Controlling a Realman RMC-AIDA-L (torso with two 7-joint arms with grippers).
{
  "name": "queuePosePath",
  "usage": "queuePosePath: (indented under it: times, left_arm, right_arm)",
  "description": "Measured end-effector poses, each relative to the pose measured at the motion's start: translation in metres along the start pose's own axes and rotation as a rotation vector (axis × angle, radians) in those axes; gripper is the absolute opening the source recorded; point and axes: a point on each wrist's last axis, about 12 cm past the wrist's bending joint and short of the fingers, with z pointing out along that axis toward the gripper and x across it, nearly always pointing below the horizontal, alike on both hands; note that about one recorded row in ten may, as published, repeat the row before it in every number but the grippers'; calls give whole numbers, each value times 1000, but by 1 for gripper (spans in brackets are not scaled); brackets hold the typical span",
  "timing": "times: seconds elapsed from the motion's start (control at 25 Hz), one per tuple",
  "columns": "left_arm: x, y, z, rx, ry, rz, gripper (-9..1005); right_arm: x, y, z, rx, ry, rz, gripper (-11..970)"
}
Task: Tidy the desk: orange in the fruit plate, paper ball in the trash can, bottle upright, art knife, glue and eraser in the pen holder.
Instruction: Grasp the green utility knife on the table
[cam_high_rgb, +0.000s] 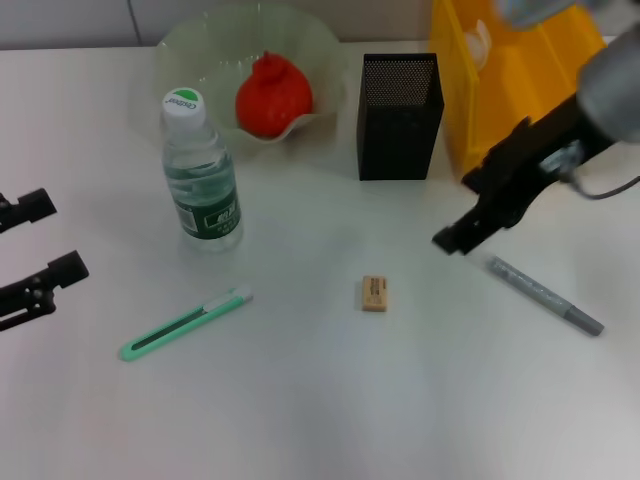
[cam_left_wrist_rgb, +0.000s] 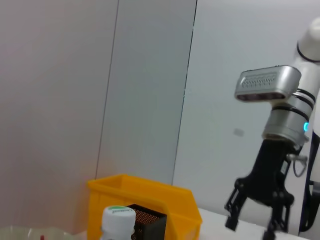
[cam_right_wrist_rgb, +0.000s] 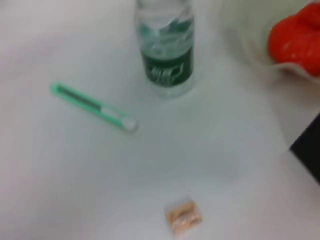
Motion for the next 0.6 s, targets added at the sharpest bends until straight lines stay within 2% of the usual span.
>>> queuePosePath:
  times: [0.08,0.2,0.24,0.6]
  left_arm:
    - [1,0,0,0,2,-3,800]
    - [2,-1,0,-6,2,-3,799]
    - [2,-1,0,-6,1,-3,799]
    - [4,0,3,-21,2,0,799]
  right_arm:
    - [-5,4,6,2,33,-24,831]
    - [-16,14,24,19,119,-92,830]
    - [-22,19,37,39,166,-127,830]
    - [-38,31,76,52,194,-187,830]
